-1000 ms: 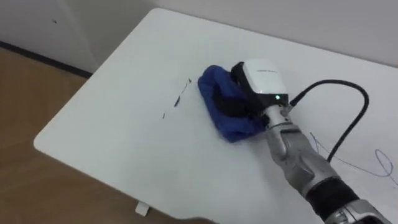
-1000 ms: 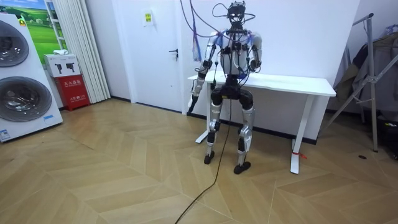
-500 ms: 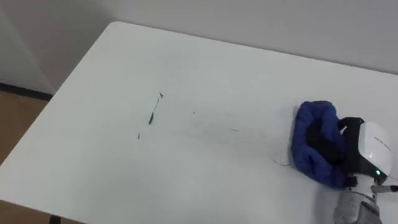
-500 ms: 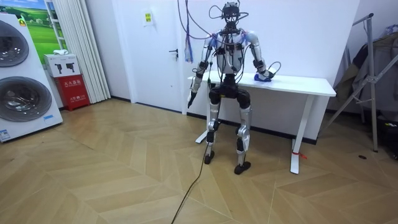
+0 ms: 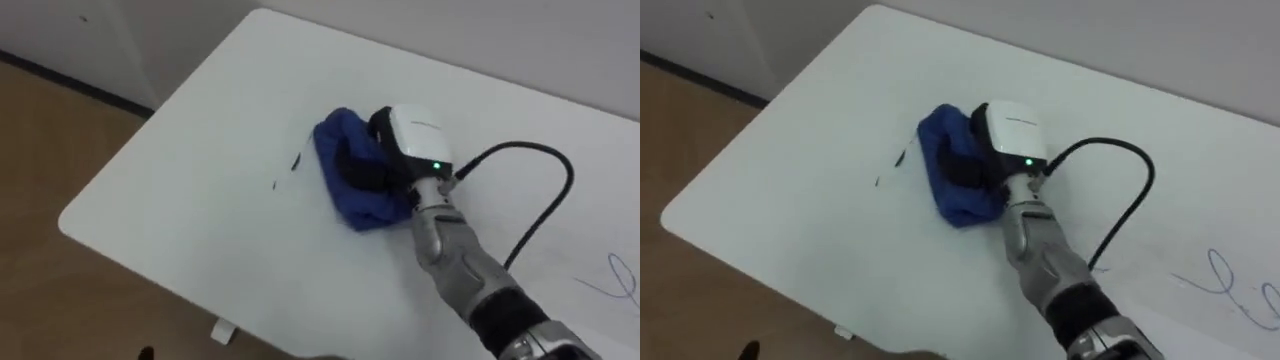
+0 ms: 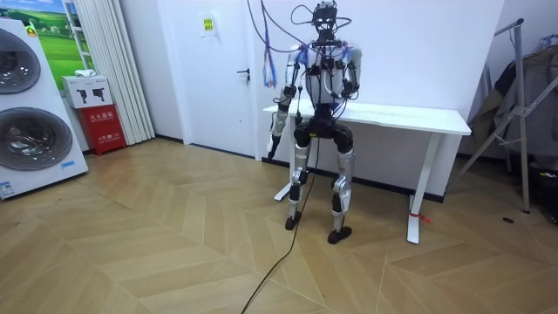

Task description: Wipe table

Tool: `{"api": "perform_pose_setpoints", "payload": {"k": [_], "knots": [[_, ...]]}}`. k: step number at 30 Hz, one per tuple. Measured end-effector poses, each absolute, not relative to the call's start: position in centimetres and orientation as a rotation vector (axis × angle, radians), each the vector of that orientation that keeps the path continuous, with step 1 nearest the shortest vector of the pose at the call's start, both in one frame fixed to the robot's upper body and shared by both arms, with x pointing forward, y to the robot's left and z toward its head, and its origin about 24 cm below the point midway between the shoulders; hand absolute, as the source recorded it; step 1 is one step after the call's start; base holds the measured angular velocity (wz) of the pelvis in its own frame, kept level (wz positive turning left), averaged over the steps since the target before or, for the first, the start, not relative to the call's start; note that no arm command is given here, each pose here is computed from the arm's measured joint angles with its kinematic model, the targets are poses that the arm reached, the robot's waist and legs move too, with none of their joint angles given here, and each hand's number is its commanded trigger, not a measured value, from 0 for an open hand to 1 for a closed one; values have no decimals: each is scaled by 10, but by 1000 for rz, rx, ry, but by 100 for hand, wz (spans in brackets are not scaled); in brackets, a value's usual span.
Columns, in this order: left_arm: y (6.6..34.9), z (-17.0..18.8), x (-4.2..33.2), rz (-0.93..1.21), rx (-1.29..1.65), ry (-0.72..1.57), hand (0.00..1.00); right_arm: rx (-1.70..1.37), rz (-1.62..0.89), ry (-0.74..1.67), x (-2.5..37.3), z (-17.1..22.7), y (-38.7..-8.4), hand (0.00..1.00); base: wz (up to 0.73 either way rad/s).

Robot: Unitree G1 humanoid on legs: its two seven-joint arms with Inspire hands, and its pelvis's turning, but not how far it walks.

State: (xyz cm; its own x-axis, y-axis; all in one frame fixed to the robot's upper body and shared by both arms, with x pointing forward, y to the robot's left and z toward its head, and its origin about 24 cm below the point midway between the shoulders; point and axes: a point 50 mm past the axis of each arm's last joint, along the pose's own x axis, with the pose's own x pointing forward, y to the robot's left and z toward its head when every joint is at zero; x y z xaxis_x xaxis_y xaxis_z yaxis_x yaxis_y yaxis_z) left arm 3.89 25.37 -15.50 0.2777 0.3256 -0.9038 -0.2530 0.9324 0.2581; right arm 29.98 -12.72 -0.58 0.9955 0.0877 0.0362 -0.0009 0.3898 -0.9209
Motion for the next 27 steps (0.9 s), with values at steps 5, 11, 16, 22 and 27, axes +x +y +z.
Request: {"api": "perform_pose_setpoints", "payload": {"k": [5,11,16,22,27], "knots": [[271,-151,19,490,78,1252,0,-1016,-109,7,254,-40,-166,100,19],[309,-134,12,666,154,1176,0,-1016,-524,264,173,-65,-274,100,-3],[288,-140,33,573,130,1113,0,-1003,-609,347,171,-62,-297,100,-18],[260,-154,43,458,114,1194,0,-1031,-261,176,258,-33,-200,100,-55],[253,-157,46,409,127,1231,0,-1089,73,-222,320,30,-82,100,1]]}}
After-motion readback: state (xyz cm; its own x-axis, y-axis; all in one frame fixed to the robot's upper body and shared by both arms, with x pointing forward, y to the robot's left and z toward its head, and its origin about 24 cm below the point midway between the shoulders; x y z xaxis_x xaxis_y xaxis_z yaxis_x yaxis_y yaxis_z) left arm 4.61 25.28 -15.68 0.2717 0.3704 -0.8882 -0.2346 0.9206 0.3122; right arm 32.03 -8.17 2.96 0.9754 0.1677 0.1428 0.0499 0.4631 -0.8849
